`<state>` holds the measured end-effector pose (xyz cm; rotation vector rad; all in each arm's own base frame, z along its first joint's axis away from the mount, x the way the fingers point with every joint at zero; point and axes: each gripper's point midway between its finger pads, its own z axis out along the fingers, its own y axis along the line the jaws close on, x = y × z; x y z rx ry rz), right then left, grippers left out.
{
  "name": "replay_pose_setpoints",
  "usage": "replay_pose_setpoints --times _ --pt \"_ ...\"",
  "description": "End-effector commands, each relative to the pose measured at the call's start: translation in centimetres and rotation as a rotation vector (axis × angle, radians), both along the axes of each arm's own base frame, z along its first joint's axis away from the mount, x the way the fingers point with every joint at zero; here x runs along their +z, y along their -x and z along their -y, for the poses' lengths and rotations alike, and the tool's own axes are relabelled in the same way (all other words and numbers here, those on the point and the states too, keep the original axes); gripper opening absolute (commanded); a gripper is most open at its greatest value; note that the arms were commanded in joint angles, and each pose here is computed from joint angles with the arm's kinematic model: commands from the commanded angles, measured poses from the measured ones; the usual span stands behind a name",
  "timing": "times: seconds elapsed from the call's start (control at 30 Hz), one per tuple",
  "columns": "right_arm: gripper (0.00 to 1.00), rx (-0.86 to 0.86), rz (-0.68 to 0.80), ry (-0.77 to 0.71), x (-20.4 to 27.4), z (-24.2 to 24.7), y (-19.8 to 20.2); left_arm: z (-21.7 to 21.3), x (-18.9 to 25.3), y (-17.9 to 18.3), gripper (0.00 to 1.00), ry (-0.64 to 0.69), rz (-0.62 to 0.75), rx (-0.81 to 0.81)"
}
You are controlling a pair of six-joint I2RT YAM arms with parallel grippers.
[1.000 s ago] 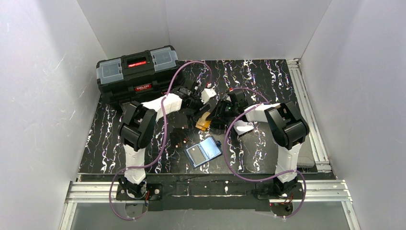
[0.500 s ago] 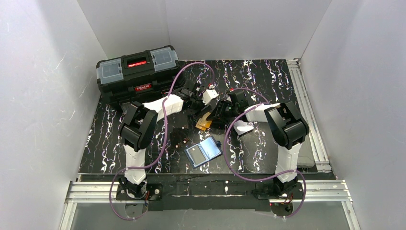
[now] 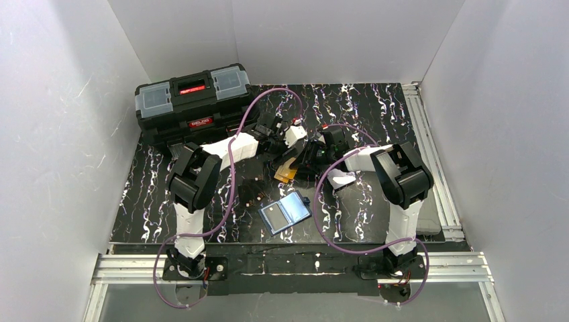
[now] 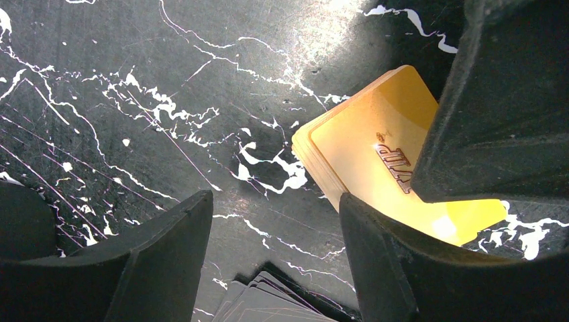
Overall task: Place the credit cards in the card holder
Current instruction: Pick up the credit card from the center of the board.
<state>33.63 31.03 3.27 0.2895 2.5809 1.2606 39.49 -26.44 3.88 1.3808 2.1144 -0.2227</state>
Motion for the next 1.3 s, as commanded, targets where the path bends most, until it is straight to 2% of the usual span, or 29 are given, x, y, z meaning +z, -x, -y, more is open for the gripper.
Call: replay_pose_setpoints --times 0.0,0.37,0.83,1.17,1.27 --pt "0.44 -0.018 -0.079 0.107 -4.0 1.9 1.8 1.5 0.0 2.6 0.69 0.016 -0.056 -0.058" --pt "0.44 -0.028 -0.121 0.128 -5.8 2.8 2.9 2.1 2.0 2.4 0.70 0.041 -0.039 -0.042" --pt "0.44 -0.031 -0.117 0.133 -5.8 3.1 2.9 2.3 4.1 1.8 0.71 0.068 -0.019 -0.003" --pt "0.42 -0.034 -0.112 0.181 -5.7 3.8 3.0 1.8 2.7 2.3 0.73 0.044 -0.046 -0.003" --pt "0.47 -0.034 -0.112 0.194 -5.7 4.0 3.2 1.0 2.8 2.3 0.73 0.041 -0.046 0.012"
